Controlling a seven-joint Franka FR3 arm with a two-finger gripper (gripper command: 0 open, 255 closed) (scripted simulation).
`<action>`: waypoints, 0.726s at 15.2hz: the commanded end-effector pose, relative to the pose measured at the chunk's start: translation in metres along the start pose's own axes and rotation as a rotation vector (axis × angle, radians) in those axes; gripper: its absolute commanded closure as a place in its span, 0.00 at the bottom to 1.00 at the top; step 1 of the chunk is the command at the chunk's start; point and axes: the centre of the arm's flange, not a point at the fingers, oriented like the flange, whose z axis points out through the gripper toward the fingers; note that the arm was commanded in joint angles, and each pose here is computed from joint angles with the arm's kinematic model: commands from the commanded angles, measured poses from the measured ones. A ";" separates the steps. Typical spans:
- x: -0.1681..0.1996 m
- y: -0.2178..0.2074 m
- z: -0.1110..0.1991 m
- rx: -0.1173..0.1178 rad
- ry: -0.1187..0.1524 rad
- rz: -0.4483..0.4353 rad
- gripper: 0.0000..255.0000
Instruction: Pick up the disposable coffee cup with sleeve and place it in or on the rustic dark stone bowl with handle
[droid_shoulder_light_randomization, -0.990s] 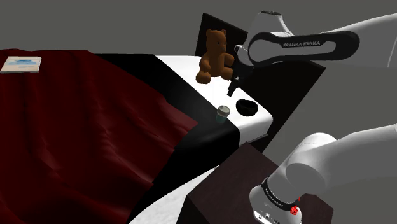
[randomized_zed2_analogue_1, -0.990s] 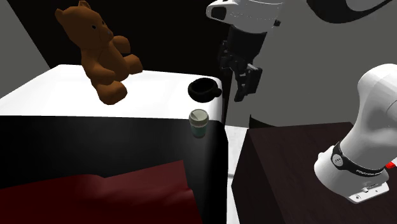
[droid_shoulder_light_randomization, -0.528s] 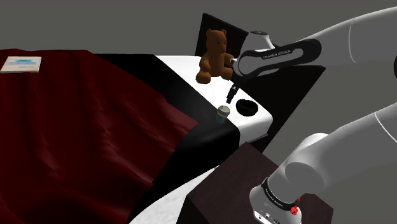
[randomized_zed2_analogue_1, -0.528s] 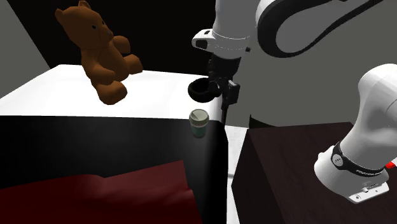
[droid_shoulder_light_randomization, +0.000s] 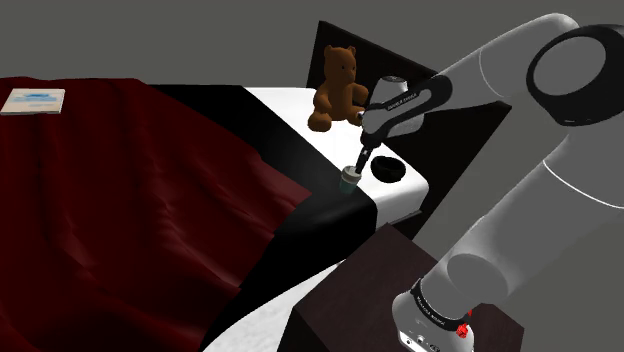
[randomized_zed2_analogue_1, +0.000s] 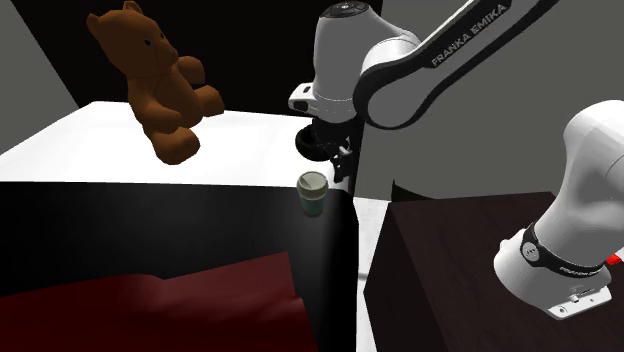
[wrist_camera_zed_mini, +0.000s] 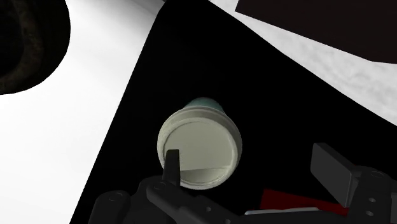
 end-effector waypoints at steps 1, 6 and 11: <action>0.001 0.016 0.022 -0.001 -0.013 -0.015 0.00; 0.002 0.028 0.056 -0.002 -0.023 -0.026 0.00; 0.001 0.028 0.080 -0.002 -0.023 -0.026 0.00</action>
